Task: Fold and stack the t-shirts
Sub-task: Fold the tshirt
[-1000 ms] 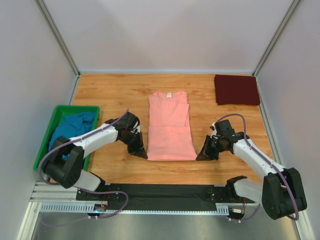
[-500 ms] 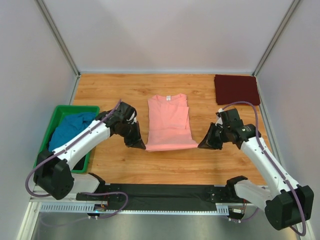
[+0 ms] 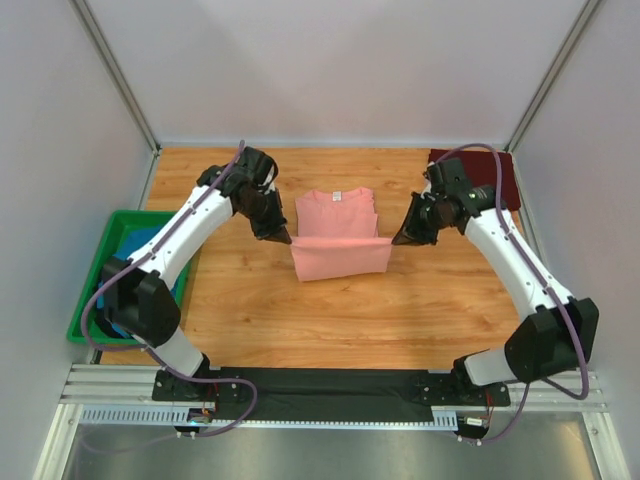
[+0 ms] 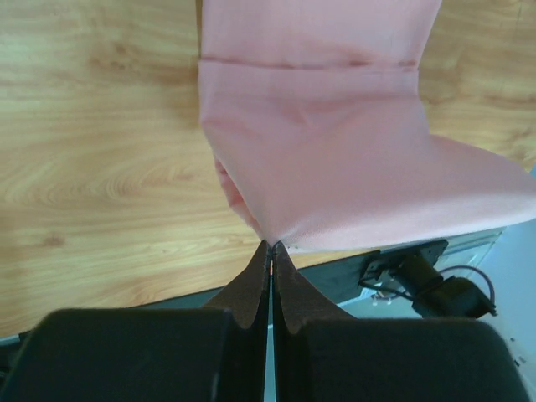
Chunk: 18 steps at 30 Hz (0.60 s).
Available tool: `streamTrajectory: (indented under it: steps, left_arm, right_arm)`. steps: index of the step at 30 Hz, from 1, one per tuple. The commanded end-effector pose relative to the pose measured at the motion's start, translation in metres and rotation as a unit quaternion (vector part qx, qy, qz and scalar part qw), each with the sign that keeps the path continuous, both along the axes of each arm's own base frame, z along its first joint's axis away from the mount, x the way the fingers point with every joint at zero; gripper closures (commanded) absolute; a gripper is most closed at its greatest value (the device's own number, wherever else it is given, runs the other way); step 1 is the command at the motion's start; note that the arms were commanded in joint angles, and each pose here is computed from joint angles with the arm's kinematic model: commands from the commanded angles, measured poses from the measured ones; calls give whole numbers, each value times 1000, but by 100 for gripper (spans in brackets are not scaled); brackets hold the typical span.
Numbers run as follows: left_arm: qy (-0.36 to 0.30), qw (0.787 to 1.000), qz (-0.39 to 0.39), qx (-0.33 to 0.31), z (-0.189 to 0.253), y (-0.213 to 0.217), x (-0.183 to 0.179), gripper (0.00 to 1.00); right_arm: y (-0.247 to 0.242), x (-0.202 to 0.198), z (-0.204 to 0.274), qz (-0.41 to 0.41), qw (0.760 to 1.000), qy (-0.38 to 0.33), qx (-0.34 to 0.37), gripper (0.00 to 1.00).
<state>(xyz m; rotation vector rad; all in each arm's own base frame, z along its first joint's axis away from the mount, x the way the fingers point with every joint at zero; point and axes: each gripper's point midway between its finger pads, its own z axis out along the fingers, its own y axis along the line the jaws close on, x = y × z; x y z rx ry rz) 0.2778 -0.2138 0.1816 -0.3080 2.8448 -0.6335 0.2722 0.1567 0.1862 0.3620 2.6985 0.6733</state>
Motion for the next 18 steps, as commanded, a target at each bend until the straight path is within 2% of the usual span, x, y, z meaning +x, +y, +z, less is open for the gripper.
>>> streamTrajectory:
  steps: [1, 6, 11, 18]
  left_arm:
    - [-25, 1000, 1, 15, 14, 11, 25, 100]
    - [-48, 999, 6, -4, 28, 2, 72, 100]
    - [-49, 998, 26, -5, 21, 5, 113, 100]
    - [-95, 993, 37, -61, 29, -1, 170, 100]
  right_arm:
    - [-11, 45, 25, -7, 998, -55, -27, 100]
    - [-7, 89, 35, 3, 997, -72, -32, 100]
    - [2, 131, 34, 4, 996, -84, -19, 100]
    - [11, 188, 47, -7, 990, -138, 2, 100]
